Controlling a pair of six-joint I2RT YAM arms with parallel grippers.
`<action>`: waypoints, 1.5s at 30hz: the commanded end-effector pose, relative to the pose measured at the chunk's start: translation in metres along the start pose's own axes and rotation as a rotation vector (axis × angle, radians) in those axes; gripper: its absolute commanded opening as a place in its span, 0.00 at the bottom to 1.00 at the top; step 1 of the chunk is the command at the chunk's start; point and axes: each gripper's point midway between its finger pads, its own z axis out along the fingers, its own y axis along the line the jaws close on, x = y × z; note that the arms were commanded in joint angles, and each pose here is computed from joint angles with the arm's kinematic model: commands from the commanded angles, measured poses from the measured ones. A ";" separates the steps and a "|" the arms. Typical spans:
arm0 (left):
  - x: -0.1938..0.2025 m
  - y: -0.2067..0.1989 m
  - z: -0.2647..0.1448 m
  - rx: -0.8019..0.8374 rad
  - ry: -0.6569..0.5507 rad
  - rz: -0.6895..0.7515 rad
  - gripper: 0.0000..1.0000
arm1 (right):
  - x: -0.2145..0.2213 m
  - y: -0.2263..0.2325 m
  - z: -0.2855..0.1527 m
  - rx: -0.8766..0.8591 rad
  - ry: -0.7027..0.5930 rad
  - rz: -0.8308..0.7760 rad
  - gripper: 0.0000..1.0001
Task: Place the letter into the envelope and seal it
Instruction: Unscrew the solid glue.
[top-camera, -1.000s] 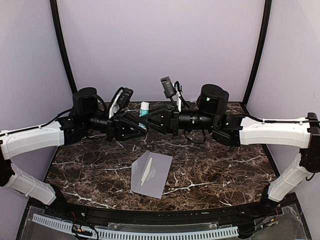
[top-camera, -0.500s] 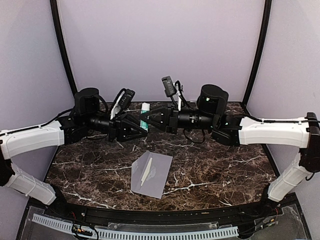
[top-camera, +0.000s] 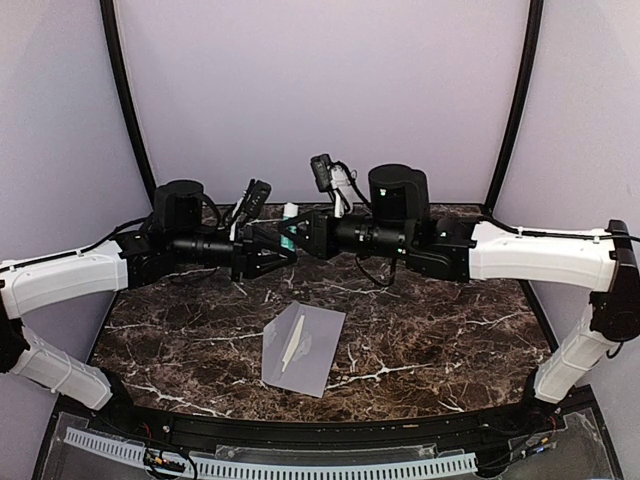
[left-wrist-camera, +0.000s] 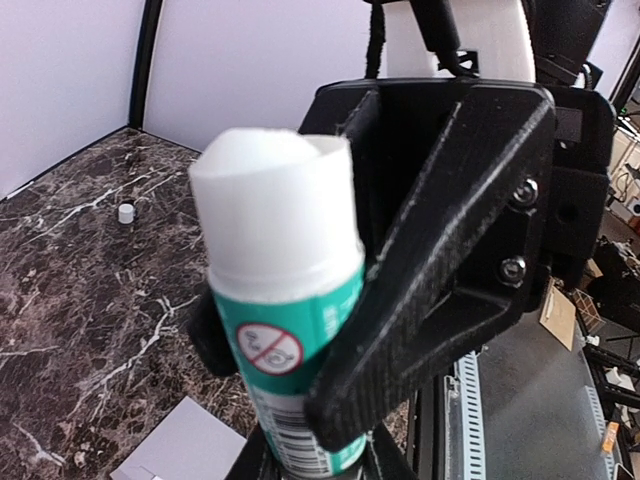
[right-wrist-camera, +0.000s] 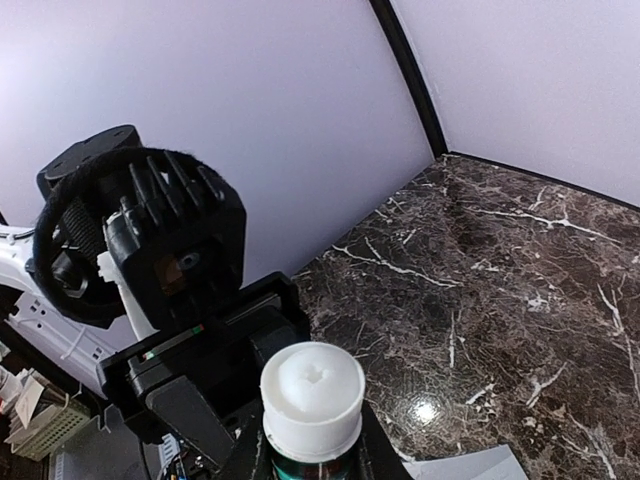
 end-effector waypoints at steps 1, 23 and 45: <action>-0.013 0.013 -0.007 -0.117 -0.032 0.066 0.00 | 0.002 -0.009 0.010 0.137 0.010 0.047 0.08; -0.007 -0.007 0.001 0.052 -0.017 0.039 0.00 | -0.014 0.021 -0.009 0.082 -0.049 -0.033 0.61; -0.020 -0.073 -0.019 0.447 -0.032 0.035 0.00 | -0.025 0.084 -0.076 -0.645 -0.055 -0.094 0.74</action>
